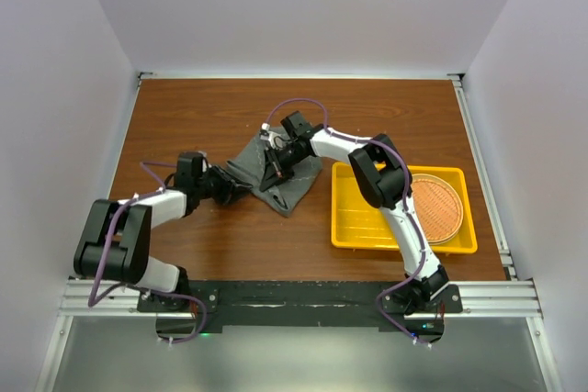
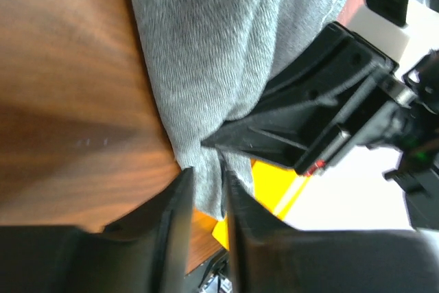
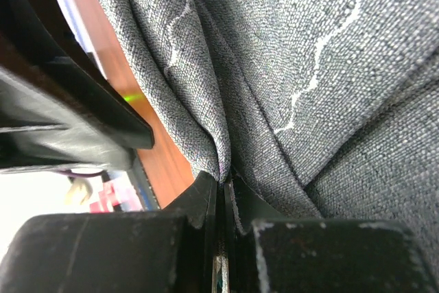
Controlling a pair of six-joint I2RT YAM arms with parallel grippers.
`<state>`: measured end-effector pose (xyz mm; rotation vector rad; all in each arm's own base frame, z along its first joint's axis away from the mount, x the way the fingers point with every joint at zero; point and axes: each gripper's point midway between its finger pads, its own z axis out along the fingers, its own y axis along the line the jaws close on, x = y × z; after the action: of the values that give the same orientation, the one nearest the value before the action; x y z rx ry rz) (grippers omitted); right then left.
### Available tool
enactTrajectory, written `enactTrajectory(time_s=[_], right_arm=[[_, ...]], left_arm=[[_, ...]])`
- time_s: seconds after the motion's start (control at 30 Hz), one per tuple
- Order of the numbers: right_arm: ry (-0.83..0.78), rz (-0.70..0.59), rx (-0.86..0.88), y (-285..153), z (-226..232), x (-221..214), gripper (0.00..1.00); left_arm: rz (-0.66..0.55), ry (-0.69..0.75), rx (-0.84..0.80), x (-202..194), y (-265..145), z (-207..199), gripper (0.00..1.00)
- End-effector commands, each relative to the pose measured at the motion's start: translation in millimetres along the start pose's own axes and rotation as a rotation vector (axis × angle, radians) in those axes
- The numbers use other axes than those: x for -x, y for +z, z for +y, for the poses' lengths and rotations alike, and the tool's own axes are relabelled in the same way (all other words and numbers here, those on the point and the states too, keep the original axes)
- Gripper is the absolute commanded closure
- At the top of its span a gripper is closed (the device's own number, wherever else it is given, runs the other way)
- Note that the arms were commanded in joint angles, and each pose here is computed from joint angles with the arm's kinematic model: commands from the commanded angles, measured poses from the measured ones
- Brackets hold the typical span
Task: Fold the napkin, place the utensils inside, and roll it up
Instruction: Roll the napkin with the utensil
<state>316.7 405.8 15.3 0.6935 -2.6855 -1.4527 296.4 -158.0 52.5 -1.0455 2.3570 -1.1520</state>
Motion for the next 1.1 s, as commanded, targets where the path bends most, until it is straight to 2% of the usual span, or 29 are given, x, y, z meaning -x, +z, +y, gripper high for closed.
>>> enactTrajectory(time_s=[0.0, 0.03, 0.13, 0.37, 0.5, 0.63, 0.7, 0.83, 0.9, 1.0, 1.07], right_arm=[[0.011, 0.069, -0.366, 1.1, -96.5, -31.3, 1.0], [0.014, 0.074, -0.365, 1.6, -97.1, -33.3, 1.0], [0.024, 0.081, -0.356, 4.3, -98.6, -36.0, 1.0], [0.025, 0.083, -0.316, 3.9, -89.8, -32.0, 1.0], [0.035, 0.095, -0.295, 5.1, -84.0, -33.8, 1.0], [0.042, 0.091, -0.282, 2.1, -75.9, -31.2, 1.0], [0.037, 0.087, -0.286, -1.5, -71.6, -29.0, 0.96], [-0.005, 0.064, -0.288, -12.6, -56.4, -13.2, 0.82], [-0.022, 0.051, -0.292, -18.5, -46.2, -3.3, 0.75], [-0.061, 0.018, -0.315, -30.6, -33.6, 10.7, 0.56], [-0.091, 0.001, -0.326, -41.2, -22.3, 17.1, 0.51]], left_arm=[[0.001, 0.09, -0.155, 9.3, 12.8, -46.4, 0.83], [0.004, 0.094, -0.162, 9.8, 15.0, -49.3, 0.91], [0.005, 0.113, -0.19, 11.3, 22.8, -58.3, 1.0], [-0.028, 0.12, -0.173, 23.3, 45.0, -45.0, 1.0], [-0.055, 0.161, -0.163, 25.6, 55.4, -22.1, 1.0], [-0.079, 0.143, -0.12, 24.3, 64.7, 11.3, 1.0], [-0.074, 0.119, -0.091, 18.9, 65.2, 30.4, 1.0], [-0.062, 0.075, 0.005, 10.8, 66.9, 67.9, 1.0], [-0.051, 0.063, 0.031, 7.7, 67.1, 78.7, 1.0], [-0.059, 0.064, 0.049, 6.6, 64.8, 87.6, 1.0], [-0.057, 0.069, 0.061, 8.4, 66.1, 86.7, 1.0]])
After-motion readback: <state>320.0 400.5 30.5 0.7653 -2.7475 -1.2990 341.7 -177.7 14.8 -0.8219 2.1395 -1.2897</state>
